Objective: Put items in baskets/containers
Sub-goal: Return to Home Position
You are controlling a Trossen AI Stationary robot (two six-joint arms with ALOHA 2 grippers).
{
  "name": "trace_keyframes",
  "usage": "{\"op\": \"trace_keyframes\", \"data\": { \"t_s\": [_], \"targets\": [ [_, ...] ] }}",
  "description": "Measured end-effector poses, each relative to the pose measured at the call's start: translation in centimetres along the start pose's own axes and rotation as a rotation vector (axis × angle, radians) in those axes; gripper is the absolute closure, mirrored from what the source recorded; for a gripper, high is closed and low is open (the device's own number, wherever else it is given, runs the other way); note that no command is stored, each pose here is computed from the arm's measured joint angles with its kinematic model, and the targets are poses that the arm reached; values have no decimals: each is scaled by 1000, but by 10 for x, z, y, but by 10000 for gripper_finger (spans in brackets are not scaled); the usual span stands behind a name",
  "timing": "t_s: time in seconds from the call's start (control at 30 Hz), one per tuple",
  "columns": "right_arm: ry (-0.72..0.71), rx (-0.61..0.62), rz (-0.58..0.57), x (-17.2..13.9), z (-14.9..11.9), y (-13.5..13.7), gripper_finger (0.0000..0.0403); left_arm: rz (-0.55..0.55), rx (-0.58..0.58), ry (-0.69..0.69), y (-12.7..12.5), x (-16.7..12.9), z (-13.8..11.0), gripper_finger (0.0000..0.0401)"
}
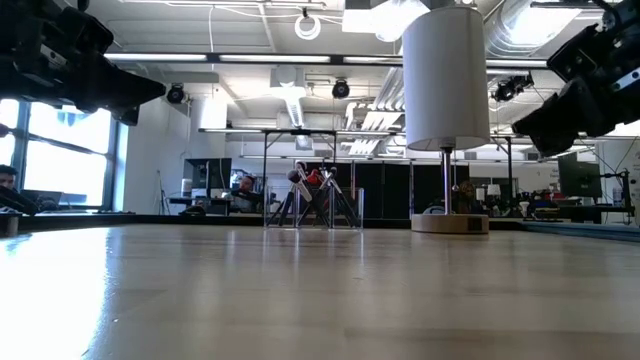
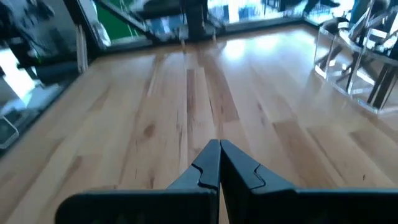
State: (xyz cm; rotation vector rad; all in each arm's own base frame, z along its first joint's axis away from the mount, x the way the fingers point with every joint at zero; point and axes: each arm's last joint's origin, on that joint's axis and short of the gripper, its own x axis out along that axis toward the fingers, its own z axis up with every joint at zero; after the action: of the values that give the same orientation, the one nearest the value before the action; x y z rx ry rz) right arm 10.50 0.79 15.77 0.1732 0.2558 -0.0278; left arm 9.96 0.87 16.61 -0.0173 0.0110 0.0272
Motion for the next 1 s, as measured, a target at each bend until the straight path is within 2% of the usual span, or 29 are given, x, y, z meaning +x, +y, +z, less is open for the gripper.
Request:
{"op": "trace_keyframes", "data": {
  "t_s": [0.27, 0.77, 0.87, 1.0],
  "targets": [
    [-207, -13, 6, -16, 14, 0, 403, -2, 0, 0, 0, 0, 0, 401],
    [-119, -60, 59, -17, 9, 1, 403, -3, 0, 0, 0, 0, 0, 401],
    [-38, -59, 39, -19, 6, 0, 403, -3, 0, 0, 0, 0, 0, 401],
    [-42, -76, 26, -19, 7, 0, 403, -3, 0, 0, 0, 0, 0, 401]
  ]
}}
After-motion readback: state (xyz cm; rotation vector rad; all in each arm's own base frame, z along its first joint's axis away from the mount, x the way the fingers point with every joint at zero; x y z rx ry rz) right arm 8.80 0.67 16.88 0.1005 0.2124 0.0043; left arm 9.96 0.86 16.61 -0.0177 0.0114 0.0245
